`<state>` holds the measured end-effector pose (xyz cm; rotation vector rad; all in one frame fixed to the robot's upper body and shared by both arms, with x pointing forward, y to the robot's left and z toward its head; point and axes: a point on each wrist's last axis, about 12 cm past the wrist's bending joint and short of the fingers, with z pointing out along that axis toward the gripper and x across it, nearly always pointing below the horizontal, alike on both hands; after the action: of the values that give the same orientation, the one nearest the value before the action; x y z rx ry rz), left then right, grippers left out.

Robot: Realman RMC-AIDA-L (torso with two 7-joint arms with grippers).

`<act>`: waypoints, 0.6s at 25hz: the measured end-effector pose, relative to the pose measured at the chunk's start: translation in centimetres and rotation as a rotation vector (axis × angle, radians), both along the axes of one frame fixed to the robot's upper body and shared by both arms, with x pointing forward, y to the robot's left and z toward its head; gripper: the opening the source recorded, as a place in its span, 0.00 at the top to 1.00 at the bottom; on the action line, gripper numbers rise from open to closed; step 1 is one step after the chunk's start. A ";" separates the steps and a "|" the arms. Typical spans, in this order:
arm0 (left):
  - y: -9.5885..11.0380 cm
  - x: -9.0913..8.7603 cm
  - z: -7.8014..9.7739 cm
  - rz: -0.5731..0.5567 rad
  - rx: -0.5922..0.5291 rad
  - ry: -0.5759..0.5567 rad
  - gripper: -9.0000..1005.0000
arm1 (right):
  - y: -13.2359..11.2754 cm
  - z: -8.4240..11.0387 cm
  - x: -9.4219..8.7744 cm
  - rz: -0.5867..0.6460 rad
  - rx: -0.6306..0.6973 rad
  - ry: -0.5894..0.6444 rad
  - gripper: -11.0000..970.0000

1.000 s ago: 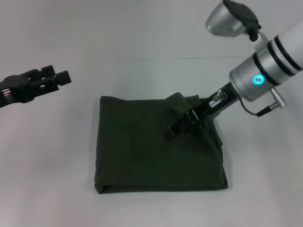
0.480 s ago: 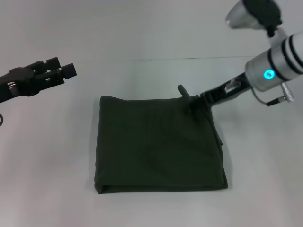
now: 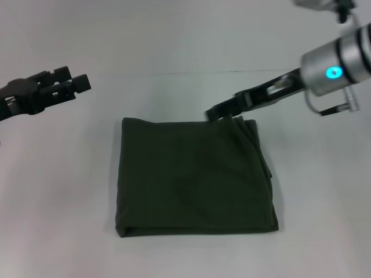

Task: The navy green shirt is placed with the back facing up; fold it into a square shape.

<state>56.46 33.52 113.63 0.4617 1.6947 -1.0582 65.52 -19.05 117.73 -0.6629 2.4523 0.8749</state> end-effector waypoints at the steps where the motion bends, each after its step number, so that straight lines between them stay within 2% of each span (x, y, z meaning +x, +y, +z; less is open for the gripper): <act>1: 0.0 0.0 0.0 0.000 0.001 -0.001 0.07 | 0.9 -0.1 -0.1 0.025 -0.011 -0.001 0.18; 5: 0.1 0.1 0.2 0.002 -0.002 -0.006 0.07 | 3.3 -1.1 -0.1 0.063 -0.081 -0.018 0.18; 8: 0.0 0.1 0.2 0.004 -0.006 -0.009 0.07 | 4.0 -1.8 0.3 0.043 -0.131 -0.034 0.18; 11: -0.1 0.0 0.1 0.003 -0.009 -0.009 0.07 | 3.5 -2.5 1.0 -0.017 -0.192 -0.059 0.17; 15: -0.1 -0.2 -0.1 0.001 -0.011 -0.008 0.07 | 1.2 -3.2 1.6 -0.127 -0.224 -0.075 0.17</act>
<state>56.28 33.41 113.58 0.4579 1.6815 -1.0633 67.14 -17.85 114.57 -0.5958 2.5148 0.5219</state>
